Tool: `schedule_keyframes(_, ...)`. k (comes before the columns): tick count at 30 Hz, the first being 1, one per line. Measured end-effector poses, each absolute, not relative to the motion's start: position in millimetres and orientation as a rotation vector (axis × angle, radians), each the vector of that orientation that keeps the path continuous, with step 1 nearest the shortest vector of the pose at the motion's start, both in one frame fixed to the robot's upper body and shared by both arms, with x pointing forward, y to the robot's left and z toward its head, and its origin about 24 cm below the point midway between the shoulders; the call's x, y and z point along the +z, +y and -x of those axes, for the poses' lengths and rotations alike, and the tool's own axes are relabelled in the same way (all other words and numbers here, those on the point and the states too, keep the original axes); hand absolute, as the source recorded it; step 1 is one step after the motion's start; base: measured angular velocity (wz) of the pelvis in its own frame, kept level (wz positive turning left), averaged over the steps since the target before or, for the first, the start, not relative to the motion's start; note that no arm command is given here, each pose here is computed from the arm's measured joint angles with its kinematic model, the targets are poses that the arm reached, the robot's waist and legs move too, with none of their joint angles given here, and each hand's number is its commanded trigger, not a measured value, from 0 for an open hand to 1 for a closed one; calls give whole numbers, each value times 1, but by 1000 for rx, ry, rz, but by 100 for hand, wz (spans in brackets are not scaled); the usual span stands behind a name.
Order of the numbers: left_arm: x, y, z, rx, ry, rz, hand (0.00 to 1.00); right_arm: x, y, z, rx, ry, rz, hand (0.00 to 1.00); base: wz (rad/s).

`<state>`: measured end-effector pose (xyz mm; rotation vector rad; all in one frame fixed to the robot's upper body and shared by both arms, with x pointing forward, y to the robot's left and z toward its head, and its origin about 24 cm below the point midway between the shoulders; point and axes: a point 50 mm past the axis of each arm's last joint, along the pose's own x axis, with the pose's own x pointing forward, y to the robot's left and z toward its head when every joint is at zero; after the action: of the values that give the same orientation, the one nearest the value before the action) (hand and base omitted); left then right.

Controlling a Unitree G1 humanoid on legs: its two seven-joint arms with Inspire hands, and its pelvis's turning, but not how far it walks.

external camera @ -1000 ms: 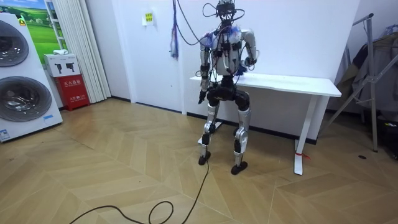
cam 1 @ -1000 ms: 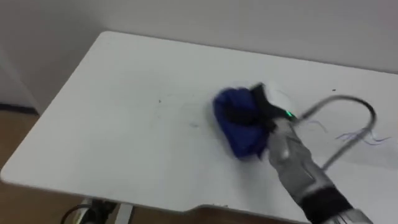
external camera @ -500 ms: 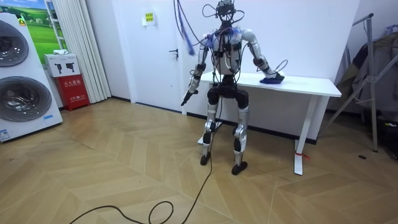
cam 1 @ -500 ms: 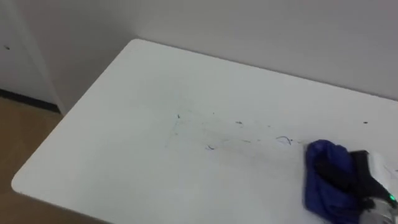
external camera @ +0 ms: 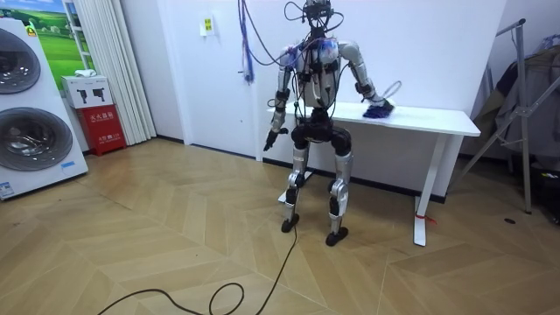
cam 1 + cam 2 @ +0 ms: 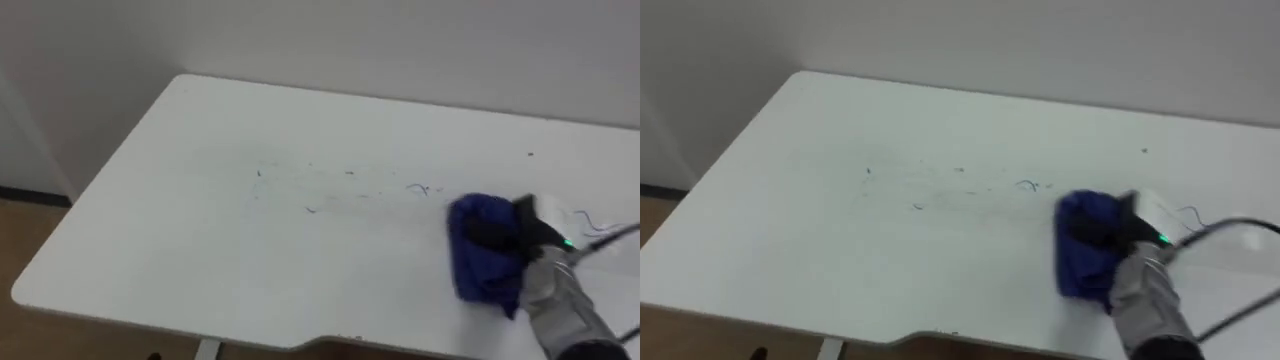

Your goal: Wipe table

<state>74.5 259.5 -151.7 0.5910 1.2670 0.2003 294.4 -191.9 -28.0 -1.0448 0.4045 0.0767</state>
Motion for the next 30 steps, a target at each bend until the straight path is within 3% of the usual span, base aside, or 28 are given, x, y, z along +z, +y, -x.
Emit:
schedule_keyframes(3, -152, 258, -73, 179, 1273, -594, 0, -17, -176, -307, 140, 365, 1032, 100, 21)
schedule_keyframes(8, -154, 267, -27, 209, 1421, -592, 0, -38, -203, -286, 77, 443, 980, 100, 48)
schedule_keyframes(11, -151, 276, -19, 250, 1433, -586, 0, -56, -247, -253, -80, 524, 932, 100, 40)
schedule_keyframes(16, -140, 303, -25, 345, 1386, -601, 0, -65, -361, -165, -469, 823, 878, 100, -6)
schedule_keyframes(19, -136, 312, -31, 362, 1362, -621, 0, -59, -399, -122, -609, 933, 848, 100, -19)
schedule_keyframes(24, -138, 305, -54, 342, 1323, -596, 0, -53, -403, -128, -676, 926, 824, 100, -24)
schedule_keyframes(27, -142, 291, -83, 279, 1296, -592, 0, -45, -381, -185, -648, 864, 821, 100, -66)
schedule_keyframes(29, -144, 280, -102, 219, 1289, -613, 0, -32, -346, -241, -553, 754, 830, 100, -88)
schedule_keyframes(30, -144, 272, -116, 191, 1267, -614, 0, -21, -312, -279, -458, 654, 852, 100, -48)
